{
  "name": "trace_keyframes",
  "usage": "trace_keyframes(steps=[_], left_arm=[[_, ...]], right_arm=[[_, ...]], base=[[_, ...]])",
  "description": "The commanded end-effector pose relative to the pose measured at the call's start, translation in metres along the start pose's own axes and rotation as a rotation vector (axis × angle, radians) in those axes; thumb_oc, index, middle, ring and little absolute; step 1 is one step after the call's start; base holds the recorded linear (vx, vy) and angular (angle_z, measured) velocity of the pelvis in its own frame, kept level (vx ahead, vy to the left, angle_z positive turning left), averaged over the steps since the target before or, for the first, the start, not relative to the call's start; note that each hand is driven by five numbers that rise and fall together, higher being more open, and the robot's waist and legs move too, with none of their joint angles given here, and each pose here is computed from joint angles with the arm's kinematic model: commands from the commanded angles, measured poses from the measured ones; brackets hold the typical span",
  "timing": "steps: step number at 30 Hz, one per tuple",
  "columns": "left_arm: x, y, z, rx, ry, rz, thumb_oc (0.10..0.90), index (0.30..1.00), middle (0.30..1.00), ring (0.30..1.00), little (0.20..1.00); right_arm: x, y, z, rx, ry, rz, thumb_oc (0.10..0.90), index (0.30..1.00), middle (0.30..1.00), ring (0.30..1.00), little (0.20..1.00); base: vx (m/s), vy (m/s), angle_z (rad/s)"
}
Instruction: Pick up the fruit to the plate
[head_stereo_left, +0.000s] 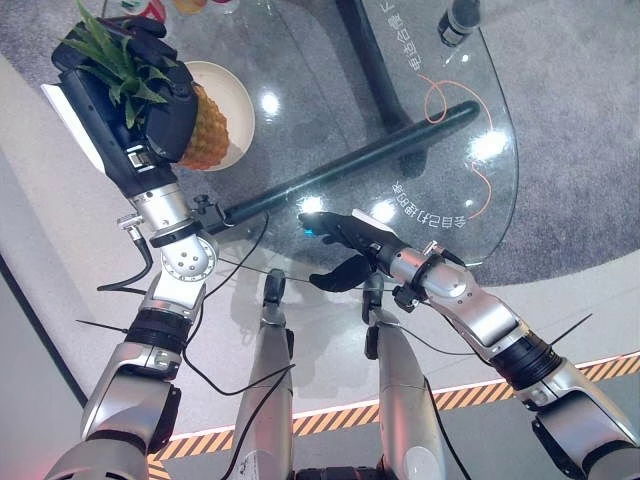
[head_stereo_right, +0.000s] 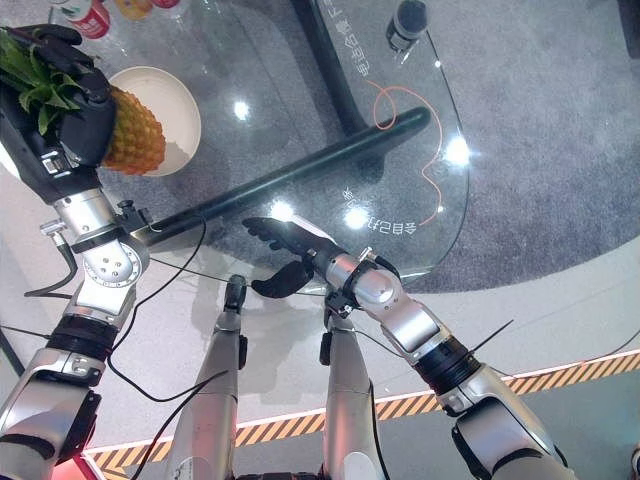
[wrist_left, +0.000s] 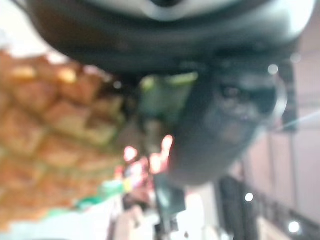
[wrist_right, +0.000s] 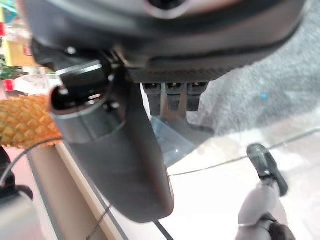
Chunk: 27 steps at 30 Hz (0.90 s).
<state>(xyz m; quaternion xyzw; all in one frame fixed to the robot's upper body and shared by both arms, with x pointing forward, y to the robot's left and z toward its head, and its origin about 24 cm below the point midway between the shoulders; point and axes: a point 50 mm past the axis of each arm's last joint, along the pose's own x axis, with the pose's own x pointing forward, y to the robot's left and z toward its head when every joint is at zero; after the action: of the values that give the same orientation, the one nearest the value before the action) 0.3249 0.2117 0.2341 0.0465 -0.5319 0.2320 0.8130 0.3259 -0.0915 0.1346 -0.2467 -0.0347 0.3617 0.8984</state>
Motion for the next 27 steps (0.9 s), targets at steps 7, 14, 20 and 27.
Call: trace_keyframes(steps=[7, 14, 20, 27], left_arm=[[0.052, -0.017, 0.041, -0.081, -0.298, 0.065, 0.1, 0.3, 0.3, 0.3, 0.2], [0.061, -0.015, 0.041, -0.034, -0.325, 0.071, 0.1, 0.3, 0.3, 0.3, 0.2], [0.07, -0.014, 0.041, 0.031, -0.356, 0.099, 0.1, 0.3, 0.3, 0.3, 0.2], [0.08, -0.012, 0.044, 0.094, -0.411, 0.118, 0.1, 0.3, 0.3, 0.3, 0.2]], right_arm=[[0.005, 0.01, 0.016, 0.031, -0.065, 0.125, 0.8, 0.9, 0.9, 0.9, 0.9], [0.006, 0.008, 0.017, 0.027, -0.062, 0.13, 0.8, 0.9, 0.9, 0.9, 0.9], [0.006, 0.005, 0.018, 0.017, -0.05, 0.133, 0.8, 0.9, 0.9, 0.9, 0.9], [0.007, 0.005, 0.021, 0.008, -0.055, 0.14, 0.8, 0.9, 0.9, 0.9, 0.9]], base=[[-0.01, 0.07, -0.01], [-0.01, 0.053, 0.01], [0.0, 0.063, 0.01], [0.0, 0.057, 0.01]])
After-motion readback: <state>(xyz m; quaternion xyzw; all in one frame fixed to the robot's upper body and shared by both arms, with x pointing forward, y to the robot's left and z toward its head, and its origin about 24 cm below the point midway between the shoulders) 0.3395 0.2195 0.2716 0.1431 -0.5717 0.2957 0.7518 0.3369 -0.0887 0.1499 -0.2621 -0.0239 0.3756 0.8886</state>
